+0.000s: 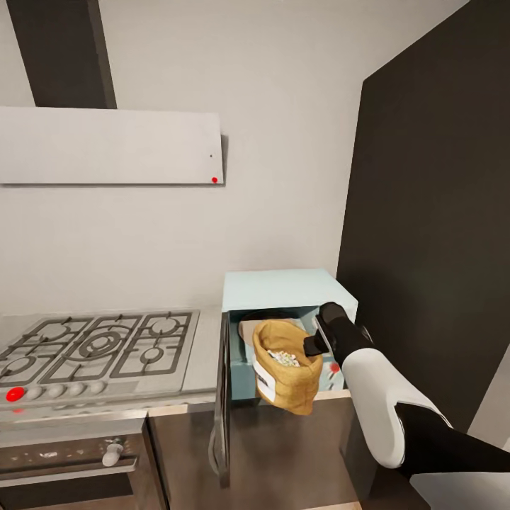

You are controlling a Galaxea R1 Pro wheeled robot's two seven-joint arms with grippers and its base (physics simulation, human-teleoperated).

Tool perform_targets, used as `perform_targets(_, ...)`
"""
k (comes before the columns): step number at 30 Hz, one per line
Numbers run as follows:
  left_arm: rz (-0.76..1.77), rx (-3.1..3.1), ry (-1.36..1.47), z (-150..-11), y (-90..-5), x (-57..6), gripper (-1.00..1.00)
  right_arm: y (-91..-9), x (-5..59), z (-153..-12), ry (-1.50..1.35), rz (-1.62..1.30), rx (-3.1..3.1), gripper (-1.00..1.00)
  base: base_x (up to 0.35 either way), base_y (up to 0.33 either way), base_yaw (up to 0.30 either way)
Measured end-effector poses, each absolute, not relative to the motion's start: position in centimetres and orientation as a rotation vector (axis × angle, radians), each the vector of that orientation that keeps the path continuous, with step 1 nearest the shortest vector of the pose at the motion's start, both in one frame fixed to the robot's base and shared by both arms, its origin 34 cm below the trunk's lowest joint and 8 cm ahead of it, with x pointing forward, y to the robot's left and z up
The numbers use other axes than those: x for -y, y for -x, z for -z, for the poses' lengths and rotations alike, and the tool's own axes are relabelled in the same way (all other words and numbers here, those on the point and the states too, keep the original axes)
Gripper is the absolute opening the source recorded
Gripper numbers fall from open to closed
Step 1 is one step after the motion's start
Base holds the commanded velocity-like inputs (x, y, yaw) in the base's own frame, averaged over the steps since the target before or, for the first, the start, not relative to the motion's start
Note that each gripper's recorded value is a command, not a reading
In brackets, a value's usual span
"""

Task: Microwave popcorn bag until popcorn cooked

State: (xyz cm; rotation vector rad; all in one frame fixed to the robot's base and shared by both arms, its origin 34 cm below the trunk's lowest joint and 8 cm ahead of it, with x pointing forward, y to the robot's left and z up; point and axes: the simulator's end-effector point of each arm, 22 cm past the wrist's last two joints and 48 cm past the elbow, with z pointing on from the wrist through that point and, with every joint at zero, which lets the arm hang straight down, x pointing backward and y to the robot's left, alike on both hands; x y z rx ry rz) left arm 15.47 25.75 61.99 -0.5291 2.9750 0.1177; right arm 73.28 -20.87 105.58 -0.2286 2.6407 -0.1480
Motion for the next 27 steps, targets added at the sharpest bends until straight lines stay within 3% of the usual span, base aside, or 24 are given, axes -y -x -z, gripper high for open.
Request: perform_targets(27,-0.120,-2.971,0.529,-62.0,-15.7,-25.9,1.00,-74.9,20.4,-108.2,0.221,0.143,-2.551,-1.00,0.000,0.000,0.000)
